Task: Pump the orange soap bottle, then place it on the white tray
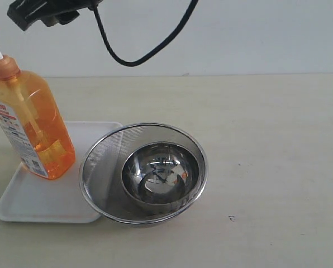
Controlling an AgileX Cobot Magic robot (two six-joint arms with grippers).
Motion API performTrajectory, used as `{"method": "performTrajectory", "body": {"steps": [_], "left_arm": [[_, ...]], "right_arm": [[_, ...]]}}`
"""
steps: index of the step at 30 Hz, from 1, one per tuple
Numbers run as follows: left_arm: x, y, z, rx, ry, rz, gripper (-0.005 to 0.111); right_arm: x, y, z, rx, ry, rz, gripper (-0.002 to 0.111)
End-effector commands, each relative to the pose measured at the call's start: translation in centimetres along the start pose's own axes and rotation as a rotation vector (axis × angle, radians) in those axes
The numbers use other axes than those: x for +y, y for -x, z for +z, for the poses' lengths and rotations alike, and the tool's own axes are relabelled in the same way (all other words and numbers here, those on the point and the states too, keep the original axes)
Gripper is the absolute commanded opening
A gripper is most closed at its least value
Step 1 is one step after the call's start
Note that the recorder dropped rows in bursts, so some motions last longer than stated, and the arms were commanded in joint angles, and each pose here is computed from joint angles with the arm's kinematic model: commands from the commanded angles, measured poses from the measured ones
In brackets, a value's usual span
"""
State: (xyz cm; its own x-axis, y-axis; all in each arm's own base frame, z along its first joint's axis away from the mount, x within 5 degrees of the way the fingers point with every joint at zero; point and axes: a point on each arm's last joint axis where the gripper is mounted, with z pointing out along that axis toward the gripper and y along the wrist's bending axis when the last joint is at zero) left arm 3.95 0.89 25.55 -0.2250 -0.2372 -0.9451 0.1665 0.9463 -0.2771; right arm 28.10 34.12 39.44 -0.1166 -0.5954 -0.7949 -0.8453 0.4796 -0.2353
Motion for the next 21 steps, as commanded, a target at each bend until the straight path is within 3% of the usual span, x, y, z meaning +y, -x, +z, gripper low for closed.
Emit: {"method": "performTrajectory", "body": {"steps": [1, 6, 8, 10, 21], "left_arm": [[0.0, 0.0, 0.0, -0.011, -0.004, 0.000, 0.005], [0.0, 0.0, 0.0, -0.011, -0.004, 0.000, 0.005], [0.0, 0.0, 0.0, -0.011, -0.004, 0.000, 0.005], [0.0, 0.0, 0.0, -0.011, -0.004, 0.000, 0.005], [0.0, 0.0, 0.0, -0.011, -0.004, 0.000, 0.005]], "right_arm": [[-0.7, 0.3, -1.3, 0.006, -0.049, -0.014, 0.031], [-1.5, 0.0, -1.4, 0.040, -0.146, -0.033, 0.027], [-1.8, -0.2, -1.5, 0.061, -0.169, -0.048, 0.017], [-2.0, -0.3, -1.7, 0.077, -0.191, -0.069, -0.001], [-4.4, -0.3, -4.4, 0.074, -0.300, 0.024, 0.000]]}}
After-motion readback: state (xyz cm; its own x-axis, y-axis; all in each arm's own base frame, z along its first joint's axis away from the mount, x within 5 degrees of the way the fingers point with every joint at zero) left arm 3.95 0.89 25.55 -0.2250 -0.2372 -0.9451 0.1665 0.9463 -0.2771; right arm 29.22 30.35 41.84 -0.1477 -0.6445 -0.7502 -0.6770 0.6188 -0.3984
